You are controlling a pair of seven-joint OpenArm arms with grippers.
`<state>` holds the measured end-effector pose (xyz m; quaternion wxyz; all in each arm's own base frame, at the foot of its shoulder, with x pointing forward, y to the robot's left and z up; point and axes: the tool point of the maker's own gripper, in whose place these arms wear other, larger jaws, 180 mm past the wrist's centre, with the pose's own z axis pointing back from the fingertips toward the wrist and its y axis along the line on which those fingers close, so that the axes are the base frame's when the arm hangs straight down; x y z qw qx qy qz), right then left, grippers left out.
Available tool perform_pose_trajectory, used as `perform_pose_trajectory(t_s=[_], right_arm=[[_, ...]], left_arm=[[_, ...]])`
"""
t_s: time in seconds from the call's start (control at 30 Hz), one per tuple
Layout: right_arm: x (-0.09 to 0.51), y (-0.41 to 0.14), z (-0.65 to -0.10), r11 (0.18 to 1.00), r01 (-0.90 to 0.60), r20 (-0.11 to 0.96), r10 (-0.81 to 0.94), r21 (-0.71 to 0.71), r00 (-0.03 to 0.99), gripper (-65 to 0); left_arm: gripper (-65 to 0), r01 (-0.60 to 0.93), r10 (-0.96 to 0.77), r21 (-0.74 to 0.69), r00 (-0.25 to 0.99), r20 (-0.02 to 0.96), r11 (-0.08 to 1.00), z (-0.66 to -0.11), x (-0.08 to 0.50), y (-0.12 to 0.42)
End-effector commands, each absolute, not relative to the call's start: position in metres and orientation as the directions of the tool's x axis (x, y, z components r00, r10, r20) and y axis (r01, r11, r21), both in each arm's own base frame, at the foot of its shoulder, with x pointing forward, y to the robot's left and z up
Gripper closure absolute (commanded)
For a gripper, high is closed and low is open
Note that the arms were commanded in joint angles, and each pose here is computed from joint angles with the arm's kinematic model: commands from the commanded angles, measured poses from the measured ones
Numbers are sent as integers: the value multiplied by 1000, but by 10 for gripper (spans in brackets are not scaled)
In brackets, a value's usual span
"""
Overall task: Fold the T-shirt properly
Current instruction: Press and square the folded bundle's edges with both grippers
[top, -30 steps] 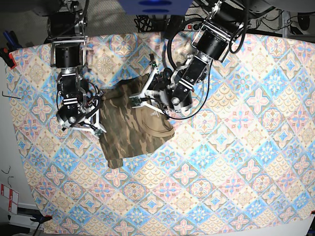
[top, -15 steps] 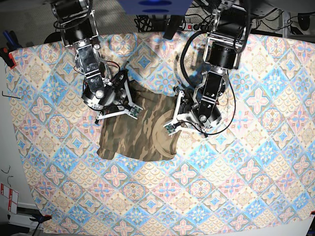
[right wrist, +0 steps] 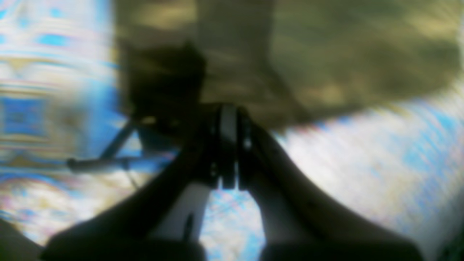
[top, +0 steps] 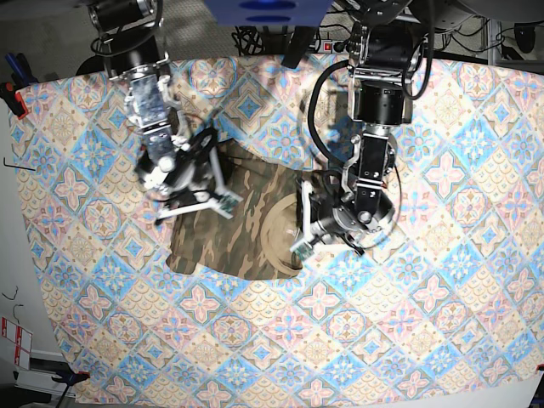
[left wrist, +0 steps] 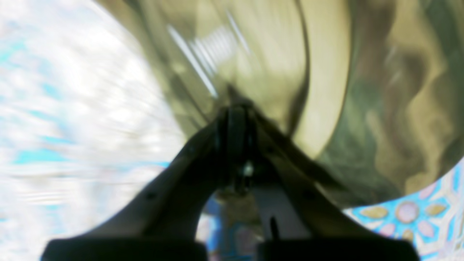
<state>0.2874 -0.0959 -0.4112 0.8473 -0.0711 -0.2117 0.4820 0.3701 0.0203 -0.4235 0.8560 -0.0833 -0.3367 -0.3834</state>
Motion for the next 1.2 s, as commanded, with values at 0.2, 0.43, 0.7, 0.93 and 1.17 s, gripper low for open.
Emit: perform_pose_trajectory(t_s=[0.2, 0.43, 0.7, 0.93, 1.17], right_arm=[[325, -135, -368, 639, -649, 381, 769, -413, 514, -7], [359, -146, -359, 661, -619, 389, 750, -424, 534, -7], [401, -150, -356, 673, -617, 390, 739, -407, 549, -7], [429, -146, -378, 699, -643, 416, 709, -313, 569, -8], [433, -125, -417, 724, -671, 470, 654, -160, 593, -8]], left_arm=[[0, 679, -643, 232, 449, 620, 697, -379, 362, 24], [0, 787, -736, 155, 460, 497, 597, -436, 269, 12], [0, 784, -727, 102, 507, 463, 612, -454, 240, 18], [0, 784, -730, 112, 503, 463, 611, -451, 245, 19], [0, 787, -734, 104, 508, 451, 608, -456, 243, 19]])
